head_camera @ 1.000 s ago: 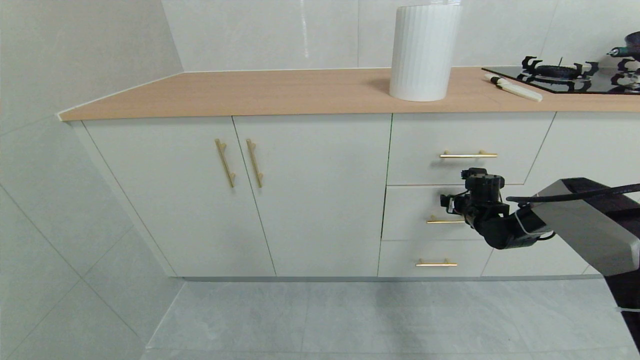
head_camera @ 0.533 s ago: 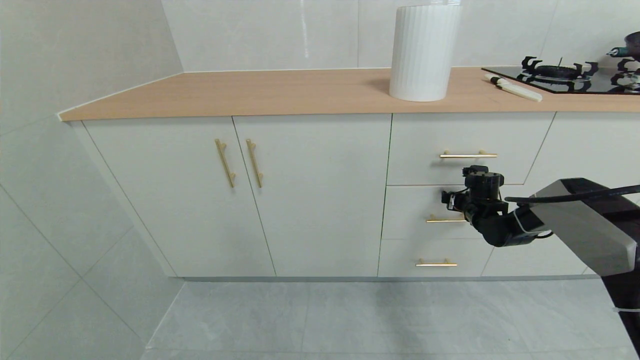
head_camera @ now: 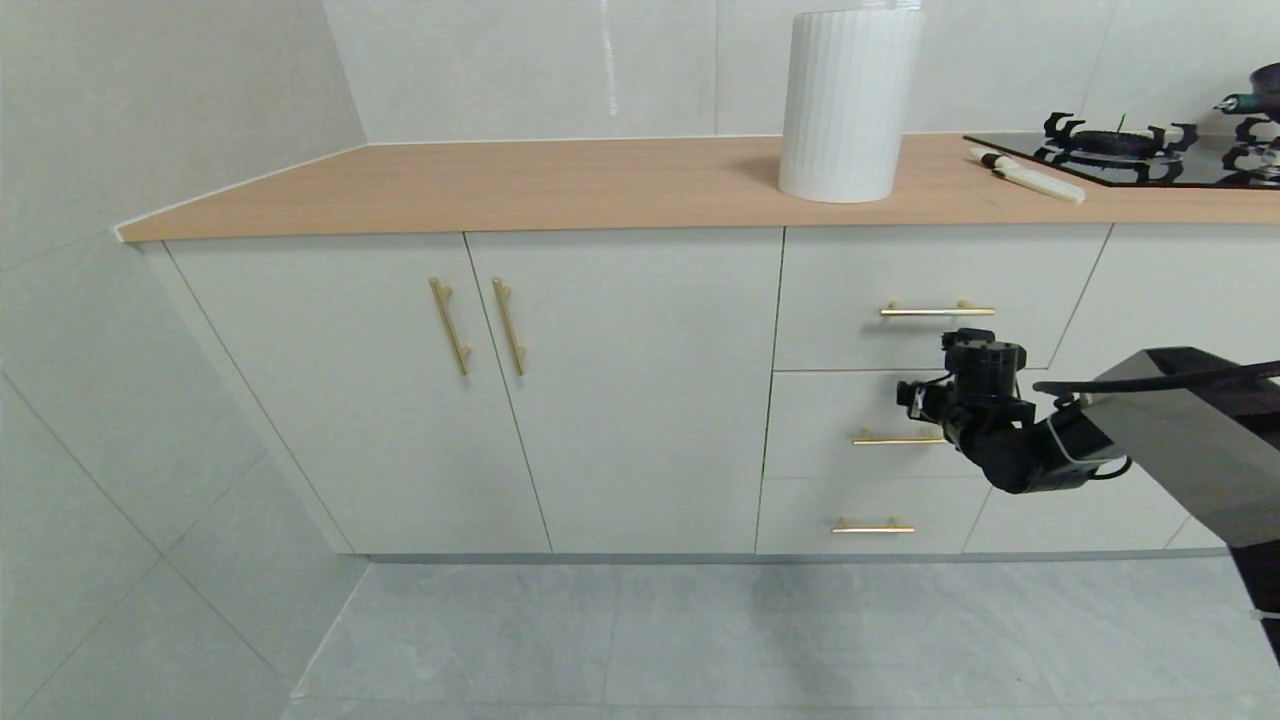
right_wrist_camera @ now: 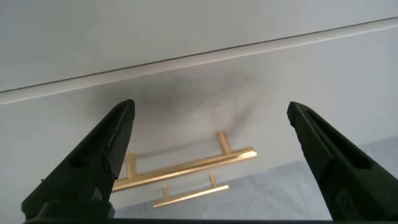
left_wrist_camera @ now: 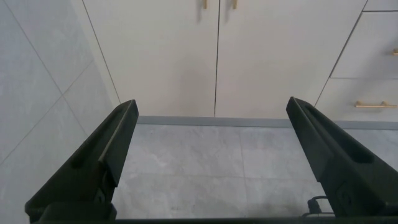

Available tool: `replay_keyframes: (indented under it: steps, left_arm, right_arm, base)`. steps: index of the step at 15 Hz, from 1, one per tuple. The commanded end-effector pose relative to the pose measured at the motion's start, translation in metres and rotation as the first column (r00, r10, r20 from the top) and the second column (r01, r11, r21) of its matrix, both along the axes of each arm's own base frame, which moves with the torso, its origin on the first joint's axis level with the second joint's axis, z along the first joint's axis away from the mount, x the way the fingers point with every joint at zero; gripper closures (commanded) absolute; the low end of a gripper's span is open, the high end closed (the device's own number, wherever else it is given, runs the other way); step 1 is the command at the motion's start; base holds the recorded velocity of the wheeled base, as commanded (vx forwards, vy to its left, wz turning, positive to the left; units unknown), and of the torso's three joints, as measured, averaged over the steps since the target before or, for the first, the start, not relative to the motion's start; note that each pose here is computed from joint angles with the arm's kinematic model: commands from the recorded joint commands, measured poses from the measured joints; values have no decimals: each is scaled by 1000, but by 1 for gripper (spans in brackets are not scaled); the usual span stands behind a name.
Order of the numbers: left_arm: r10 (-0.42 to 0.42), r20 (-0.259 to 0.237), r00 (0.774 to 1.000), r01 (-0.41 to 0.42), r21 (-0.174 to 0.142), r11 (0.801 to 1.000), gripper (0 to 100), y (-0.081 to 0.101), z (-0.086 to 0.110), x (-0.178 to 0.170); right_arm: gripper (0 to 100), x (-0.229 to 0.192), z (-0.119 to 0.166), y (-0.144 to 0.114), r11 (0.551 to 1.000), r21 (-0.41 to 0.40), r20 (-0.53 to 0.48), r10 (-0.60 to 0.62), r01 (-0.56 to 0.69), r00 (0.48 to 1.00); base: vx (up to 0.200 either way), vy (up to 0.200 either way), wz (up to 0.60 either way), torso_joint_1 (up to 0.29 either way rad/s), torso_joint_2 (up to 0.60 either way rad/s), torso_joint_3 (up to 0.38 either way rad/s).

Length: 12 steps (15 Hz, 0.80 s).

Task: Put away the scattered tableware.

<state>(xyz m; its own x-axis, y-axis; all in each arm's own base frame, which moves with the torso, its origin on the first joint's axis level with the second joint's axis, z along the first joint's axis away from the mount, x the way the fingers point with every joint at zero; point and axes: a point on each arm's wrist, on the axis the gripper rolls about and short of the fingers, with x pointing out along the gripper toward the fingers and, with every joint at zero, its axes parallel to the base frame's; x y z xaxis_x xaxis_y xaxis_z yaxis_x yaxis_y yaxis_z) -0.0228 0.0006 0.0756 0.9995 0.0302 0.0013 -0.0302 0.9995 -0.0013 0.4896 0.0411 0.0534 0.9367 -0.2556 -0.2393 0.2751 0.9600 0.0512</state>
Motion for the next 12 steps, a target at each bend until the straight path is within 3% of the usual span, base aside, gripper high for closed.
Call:
replay_keyframes:
  steps: [1, 5, 6, 7, 9, 12]
  left_arm:
    - [0, -1, 1000, 0, 0, 1000, 0, 0, 0, 0]
    - [0, -1, 1000, 0, 0, 1000, 0, 0, 0, 0]
    - [0, 0, 1000, 0, 0, 1000, 0, 0, 0, 0]
    - [0, -1, 1000, 0, 0, 1000, 0, 0, 0, 0]
    - [0, -1, 1000, 0, 0, 1000, 0, 0, 0, 0]
    - [0, 0, 1000, 0, 0, 1000, 0, 0, 0, 0]
  right_arm:
    - [0, -53, 57, -6, 998, 59, 55, -11, 7, 998]
    - [0, -183, 138, -34, 997, 67, 209, -60, 47, 976]
    - [0, -191, 142, -36, 997, 64, 217, -64, 51, 974]
    - [0, -252, 155, -51, 995, -9, 245, -91, 96, 965]
    - [0, -309, 159, -58, 991, -65, 290, -97, 120, 952]
    - [0, -399, 161, -52, 987, -146, 421, 1, 67, 907]
  base:
    - [0, 0, 0, 0, 0, 0]
    - [0, 0, 0, 0, 0, 0]
    - [0, 0, 0, 0, 0, 0]
    - [0, 0, 0, 0, 0, 0]
    - [0, 0, 0, 0, 0, 0]
    - [0, 0, 0, 0, 0, 0]
